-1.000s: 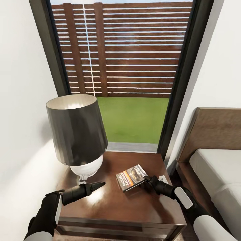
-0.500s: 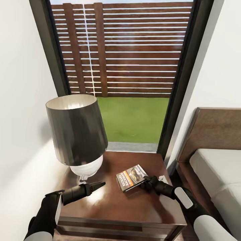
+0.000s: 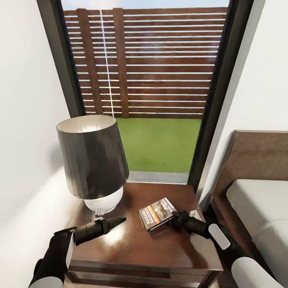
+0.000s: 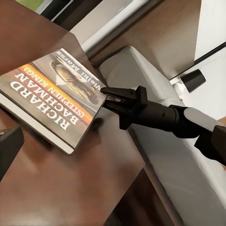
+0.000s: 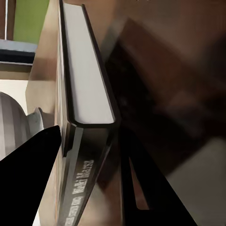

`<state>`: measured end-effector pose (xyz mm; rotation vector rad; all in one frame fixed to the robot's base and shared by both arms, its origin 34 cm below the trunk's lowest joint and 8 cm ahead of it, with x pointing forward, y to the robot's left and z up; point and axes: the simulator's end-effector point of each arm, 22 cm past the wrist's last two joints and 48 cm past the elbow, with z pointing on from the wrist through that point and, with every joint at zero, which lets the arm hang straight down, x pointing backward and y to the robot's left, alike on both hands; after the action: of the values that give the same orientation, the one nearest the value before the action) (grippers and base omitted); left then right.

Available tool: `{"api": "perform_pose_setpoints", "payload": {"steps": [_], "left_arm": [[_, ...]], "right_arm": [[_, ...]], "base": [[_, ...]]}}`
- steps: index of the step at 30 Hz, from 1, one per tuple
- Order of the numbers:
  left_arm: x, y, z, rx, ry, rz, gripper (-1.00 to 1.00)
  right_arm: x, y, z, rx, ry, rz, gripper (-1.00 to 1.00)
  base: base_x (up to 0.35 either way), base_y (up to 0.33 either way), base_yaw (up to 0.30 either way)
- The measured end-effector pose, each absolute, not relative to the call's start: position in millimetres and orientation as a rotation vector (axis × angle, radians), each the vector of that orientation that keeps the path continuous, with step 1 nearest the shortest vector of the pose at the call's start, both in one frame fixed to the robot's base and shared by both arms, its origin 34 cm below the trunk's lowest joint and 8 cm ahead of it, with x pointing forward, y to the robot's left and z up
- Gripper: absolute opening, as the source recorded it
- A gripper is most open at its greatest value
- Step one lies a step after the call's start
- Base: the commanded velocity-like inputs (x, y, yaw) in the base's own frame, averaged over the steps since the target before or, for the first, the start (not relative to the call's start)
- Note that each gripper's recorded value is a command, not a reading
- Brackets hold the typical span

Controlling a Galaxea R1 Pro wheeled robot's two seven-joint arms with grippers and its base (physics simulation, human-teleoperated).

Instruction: In the bedroom, move the book from the bed onto either nightstand, and place the two sandals side by side next to the bed.

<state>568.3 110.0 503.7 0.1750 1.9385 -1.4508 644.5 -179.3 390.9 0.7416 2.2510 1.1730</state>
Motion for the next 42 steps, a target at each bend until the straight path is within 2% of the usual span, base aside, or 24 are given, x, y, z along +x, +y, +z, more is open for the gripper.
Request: {"api": "perform_pose_setpoints", "payload": {"steps": [4, 5, 34, 42], "left_arm": [[568.3, 110.0, 503.7, 0.175, 1.938, -1.451, 1.00], [568.3, 110.0, 503.7, 0.175, 1.938, -1.451, 1.00], [568.4, 109.7, 503.8, 0.178, 1.936, -1.449, 1.00], [568.4, 109.3, 503.4, 0.177, 1.937, -1.450, 1.00]], "right_arm": [[644.3, -179.3, 390.7, 0.743, 2.251, 1.174, -1.00], [644.3, -179.3, 390.7, 0.743, 2.251, 1.173, 1.00], [643.4, -179.7, 388.9, 0.730, 2.260, 1.161, 1.00], [643.8, -179.7, 389.0, 0.734, 2.257, 1.165, 1.00]], "base": [[0.000, 0.000, 0.000], [0.000, 0.000, 0.000], [-0.001, 0.000, 0.000], [-0.246, -0.058, 0.000]]}}
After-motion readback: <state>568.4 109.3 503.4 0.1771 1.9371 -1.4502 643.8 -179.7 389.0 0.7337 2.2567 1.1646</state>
